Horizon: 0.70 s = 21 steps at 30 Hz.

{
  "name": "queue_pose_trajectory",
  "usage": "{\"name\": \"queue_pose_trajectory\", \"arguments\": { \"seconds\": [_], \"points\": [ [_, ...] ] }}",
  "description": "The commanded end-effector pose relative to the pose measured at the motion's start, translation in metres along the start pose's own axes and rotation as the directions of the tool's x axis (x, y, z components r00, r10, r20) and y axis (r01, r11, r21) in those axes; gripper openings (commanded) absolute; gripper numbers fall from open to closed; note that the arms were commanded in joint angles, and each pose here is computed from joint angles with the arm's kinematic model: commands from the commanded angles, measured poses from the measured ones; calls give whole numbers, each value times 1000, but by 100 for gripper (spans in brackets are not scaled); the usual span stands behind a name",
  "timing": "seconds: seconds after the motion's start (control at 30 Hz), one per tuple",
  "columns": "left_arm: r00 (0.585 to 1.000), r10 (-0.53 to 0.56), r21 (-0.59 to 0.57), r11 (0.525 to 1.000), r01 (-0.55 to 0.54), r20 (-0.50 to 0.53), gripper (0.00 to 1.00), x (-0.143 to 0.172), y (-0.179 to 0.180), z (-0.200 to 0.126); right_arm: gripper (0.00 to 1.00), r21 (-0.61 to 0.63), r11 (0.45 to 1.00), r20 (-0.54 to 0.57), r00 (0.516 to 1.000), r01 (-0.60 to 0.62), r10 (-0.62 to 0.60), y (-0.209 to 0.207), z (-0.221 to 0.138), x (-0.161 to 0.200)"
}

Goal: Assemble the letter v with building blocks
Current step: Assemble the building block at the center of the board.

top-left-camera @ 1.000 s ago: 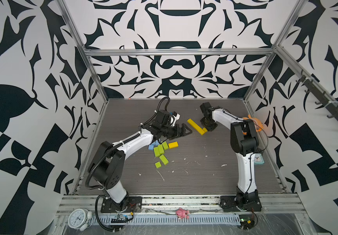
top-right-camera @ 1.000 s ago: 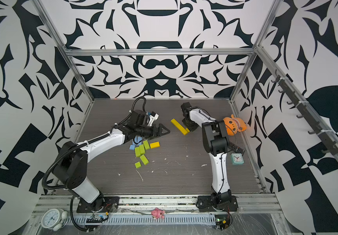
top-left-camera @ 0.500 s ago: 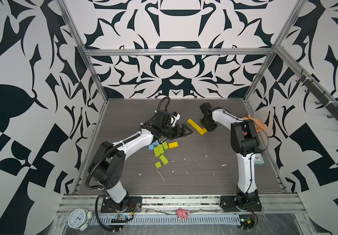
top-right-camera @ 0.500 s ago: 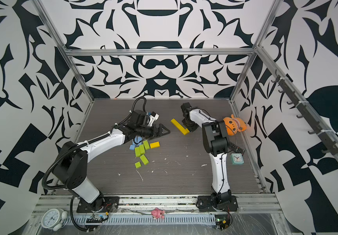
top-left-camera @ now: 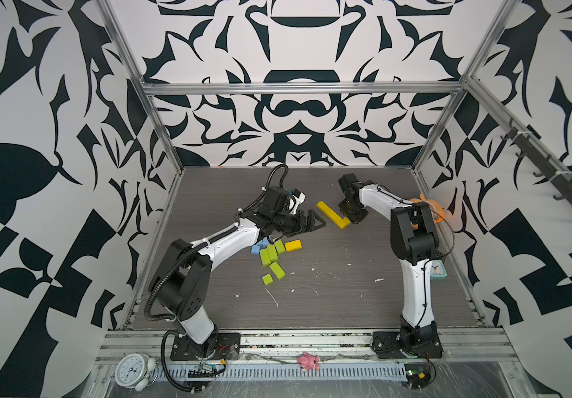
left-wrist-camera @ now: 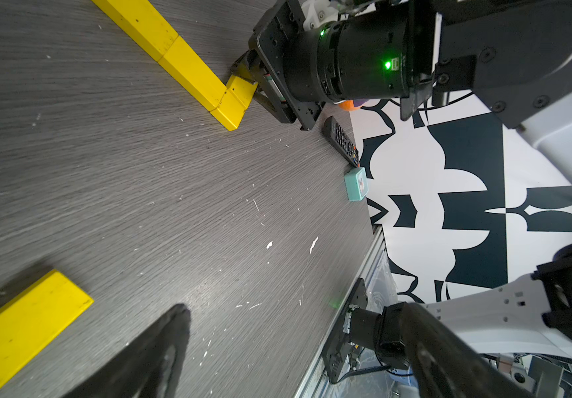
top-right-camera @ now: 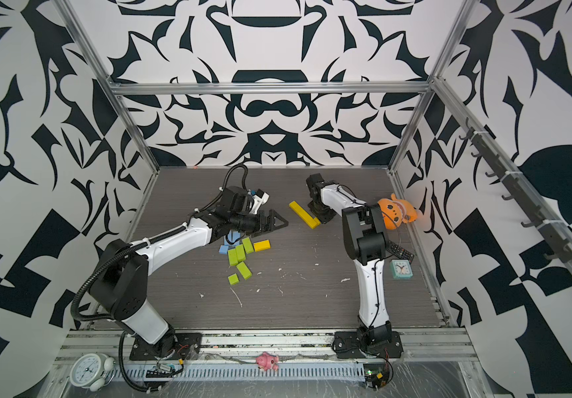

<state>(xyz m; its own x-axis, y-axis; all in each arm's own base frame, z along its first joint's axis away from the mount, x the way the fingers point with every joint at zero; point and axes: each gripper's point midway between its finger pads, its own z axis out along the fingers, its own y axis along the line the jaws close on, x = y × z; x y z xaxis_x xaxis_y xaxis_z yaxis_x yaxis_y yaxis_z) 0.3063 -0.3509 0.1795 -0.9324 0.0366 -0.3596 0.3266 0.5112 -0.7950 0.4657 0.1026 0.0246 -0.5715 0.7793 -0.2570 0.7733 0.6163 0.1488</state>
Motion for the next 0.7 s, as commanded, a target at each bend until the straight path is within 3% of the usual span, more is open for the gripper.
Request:
{"name": "queue_pose_trajectory", "arguments": {
  "seconds": [0.0,0.67],
  "points": [
    [1000,5,7,1000,-5,-19,99,5,0,2,36,-29,1000,-19,1000,-10,10,5,-12,6],
    [1000,4,6,1000,-4,-23,99,5,0,2,45,-37,999,-22,1000,-11,11,6,-14,7]
  ]
}}
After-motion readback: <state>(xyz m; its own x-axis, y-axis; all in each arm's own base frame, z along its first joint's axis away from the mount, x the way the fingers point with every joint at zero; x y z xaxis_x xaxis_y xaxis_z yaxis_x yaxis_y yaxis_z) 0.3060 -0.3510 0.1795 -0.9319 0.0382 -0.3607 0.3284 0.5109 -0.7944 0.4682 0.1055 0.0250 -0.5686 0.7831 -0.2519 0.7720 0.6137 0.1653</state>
